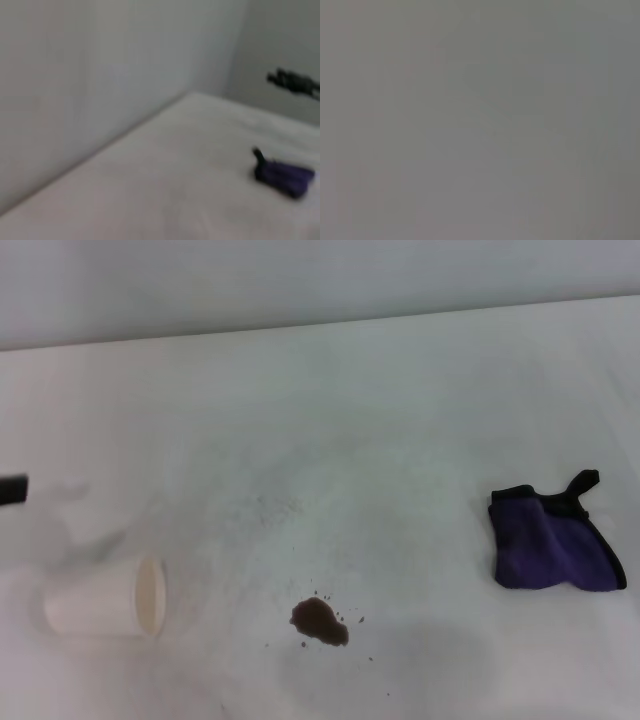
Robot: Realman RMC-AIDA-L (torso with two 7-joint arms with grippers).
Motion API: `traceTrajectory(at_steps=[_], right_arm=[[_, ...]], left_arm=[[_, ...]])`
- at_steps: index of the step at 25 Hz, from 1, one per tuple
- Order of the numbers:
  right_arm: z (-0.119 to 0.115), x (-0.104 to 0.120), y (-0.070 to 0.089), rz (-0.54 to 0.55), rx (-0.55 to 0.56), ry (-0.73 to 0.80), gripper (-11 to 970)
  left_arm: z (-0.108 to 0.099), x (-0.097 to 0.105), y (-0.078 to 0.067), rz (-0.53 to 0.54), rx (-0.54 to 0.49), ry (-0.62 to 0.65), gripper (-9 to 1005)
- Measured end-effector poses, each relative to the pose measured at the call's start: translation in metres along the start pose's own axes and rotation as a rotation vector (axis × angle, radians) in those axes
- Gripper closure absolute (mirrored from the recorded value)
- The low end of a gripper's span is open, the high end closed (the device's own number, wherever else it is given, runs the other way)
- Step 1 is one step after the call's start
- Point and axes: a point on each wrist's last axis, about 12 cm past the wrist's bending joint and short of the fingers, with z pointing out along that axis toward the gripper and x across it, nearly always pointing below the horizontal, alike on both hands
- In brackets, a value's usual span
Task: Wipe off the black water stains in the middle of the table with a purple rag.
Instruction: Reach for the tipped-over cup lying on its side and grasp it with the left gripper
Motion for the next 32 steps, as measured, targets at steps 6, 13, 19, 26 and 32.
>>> traceTrajectory(at_steps=[6,13,19,26,32], right_arm=[[-0.001,0.001,0.001,0.009,0.002,-0.003,98],[-0.004,0.004,0.009,0.040,-0.004,0.006,99],[-0.006,0.005,0.011,0.052,-0.007,0.000,100],[-0.006,0.005,0.012,0.057,-0.009,0.000,100],[-0.005,0.005,0.012,0.057,-0.009,0.000,101]], left_arm=[[-0.002,-0.012,0.000,0.128,0.033,0.234,109],[0.012,-0.011,-0.008,0.334,0.040,0.399,108],[0.026,-0.002,-0.011,0.420,0.057,0.460,108],[0.046,0.015,-0.004,0.447,0.099,0.470,108],[0.068,0.030,-0.002,0.483,0.138,0.457,109]])
